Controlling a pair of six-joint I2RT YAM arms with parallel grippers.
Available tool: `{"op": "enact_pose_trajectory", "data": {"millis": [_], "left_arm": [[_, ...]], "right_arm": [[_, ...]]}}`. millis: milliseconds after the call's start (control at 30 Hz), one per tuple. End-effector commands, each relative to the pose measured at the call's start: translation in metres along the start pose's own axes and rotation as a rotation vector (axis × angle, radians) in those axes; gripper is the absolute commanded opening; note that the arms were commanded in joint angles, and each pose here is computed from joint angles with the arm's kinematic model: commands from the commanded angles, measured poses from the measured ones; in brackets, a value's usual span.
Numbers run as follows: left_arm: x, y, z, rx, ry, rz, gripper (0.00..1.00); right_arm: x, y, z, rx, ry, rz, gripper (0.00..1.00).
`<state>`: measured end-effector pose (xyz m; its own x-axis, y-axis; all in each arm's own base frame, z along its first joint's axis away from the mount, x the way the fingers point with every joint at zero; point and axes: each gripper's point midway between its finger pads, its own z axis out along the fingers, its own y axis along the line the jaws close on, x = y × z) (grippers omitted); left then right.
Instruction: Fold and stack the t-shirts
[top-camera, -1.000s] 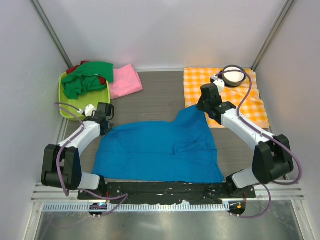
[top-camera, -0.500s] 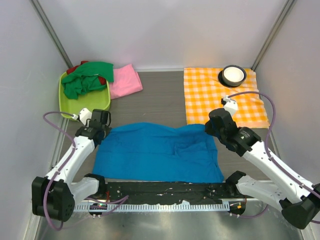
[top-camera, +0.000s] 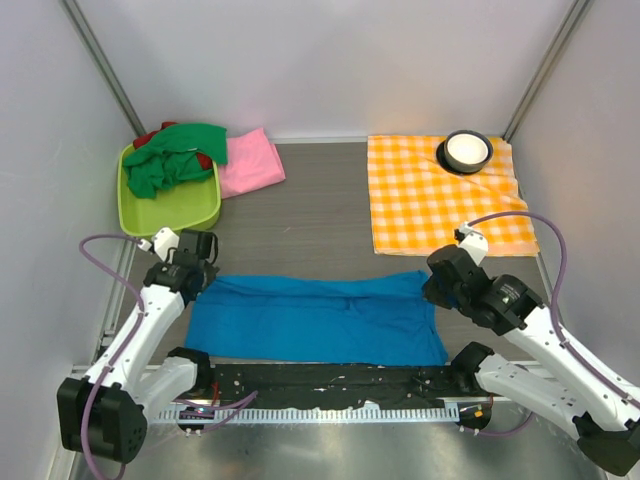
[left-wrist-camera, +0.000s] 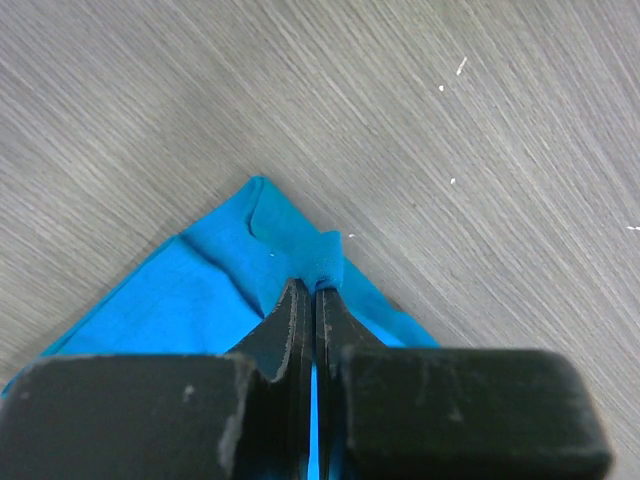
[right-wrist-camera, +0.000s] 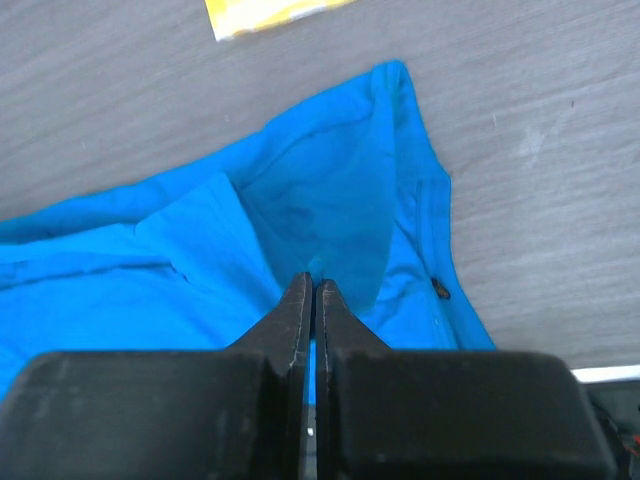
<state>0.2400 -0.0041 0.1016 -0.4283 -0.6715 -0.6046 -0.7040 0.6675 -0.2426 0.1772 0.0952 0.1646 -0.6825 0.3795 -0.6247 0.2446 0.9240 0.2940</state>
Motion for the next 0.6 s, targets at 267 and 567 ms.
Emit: {"op": "enact_pose_trajectory", "data": {"millis": [267, 567], "left_arm": [[0.012, 0.024, -0.012, -0.065, 0.049, 0.016, 0.0], [0.019, 0.03, -0.015, -0.056, 0.07, 0.021, 0.11]], "right_arm": [[0.088, -0.026, -0.015, 0.01, 0.379, -0.117, 0.01], [0.123, -0.012, -0.031, -0.077, 0.543, -0.259, 0.01]]}}
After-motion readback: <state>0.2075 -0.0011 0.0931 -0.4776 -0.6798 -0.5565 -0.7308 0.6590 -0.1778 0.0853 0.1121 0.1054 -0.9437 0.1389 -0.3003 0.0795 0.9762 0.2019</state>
